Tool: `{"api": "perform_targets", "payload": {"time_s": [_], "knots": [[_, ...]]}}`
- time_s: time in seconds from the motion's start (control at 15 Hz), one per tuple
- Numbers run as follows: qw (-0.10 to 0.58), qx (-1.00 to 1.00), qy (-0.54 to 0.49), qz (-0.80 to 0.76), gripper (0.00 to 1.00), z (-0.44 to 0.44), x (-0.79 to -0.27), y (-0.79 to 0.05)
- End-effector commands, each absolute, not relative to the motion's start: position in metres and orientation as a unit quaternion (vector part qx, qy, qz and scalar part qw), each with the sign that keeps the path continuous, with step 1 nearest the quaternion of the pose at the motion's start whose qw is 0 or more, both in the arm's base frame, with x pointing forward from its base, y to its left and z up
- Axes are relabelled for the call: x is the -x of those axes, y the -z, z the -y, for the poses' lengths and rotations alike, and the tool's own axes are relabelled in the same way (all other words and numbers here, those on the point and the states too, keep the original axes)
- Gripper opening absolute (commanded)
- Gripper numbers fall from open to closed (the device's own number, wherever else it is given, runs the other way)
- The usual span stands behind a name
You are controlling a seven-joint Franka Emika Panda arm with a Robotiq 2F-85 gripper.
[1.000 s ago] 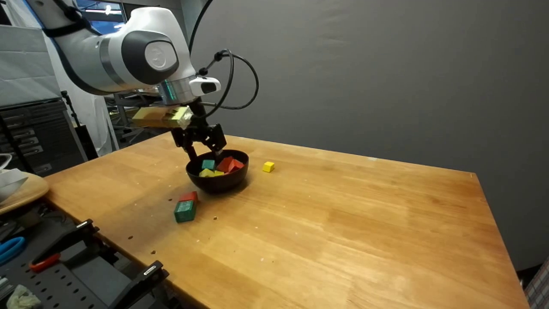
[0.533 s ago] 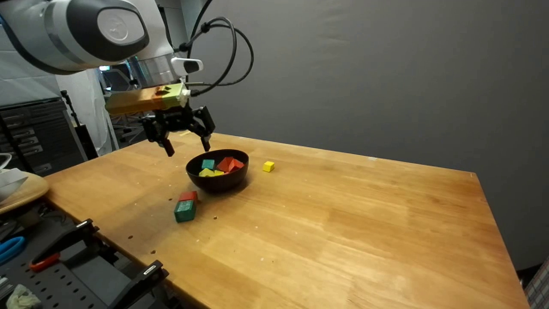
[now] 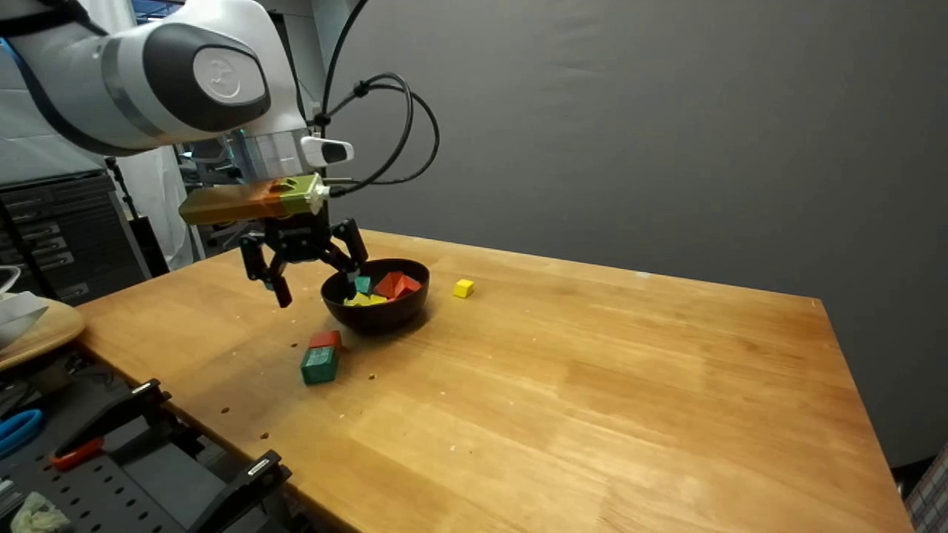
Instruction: Put all the blocks in the bowl one at a time except the right yellow block
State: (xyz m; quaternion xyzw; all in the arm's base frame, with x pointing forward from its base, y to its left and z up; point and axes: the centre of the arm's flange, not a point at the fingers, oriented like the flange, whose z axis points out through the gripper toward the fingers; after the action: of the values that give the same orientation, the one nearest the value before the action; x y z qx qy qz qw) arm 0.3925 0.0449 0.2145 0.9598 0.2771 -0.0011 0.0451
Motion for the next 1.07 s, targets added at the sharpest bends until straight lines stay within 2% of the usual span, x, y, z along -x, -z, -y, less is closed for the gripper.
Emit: {"api": "perform_targets", "payload": {"time_s": [0.0, 0.67, 0.73, 1.0], "knots": [[0.075, -0.961, 0.031, -0.264, 1.0, -0.047, -0.394, -0.197], [-0.002, -0.955, -0.001, -0.295, 1.0, -0.032, -0.406, -0.126], [-0.011, -0.956, -0.005, -0.294, 0.8, -0.031, -0.405, -0.12], [-0.035, -0.957, -0.024, -0.286, 0.49, -0.029, -0.402, -0.111]]}}
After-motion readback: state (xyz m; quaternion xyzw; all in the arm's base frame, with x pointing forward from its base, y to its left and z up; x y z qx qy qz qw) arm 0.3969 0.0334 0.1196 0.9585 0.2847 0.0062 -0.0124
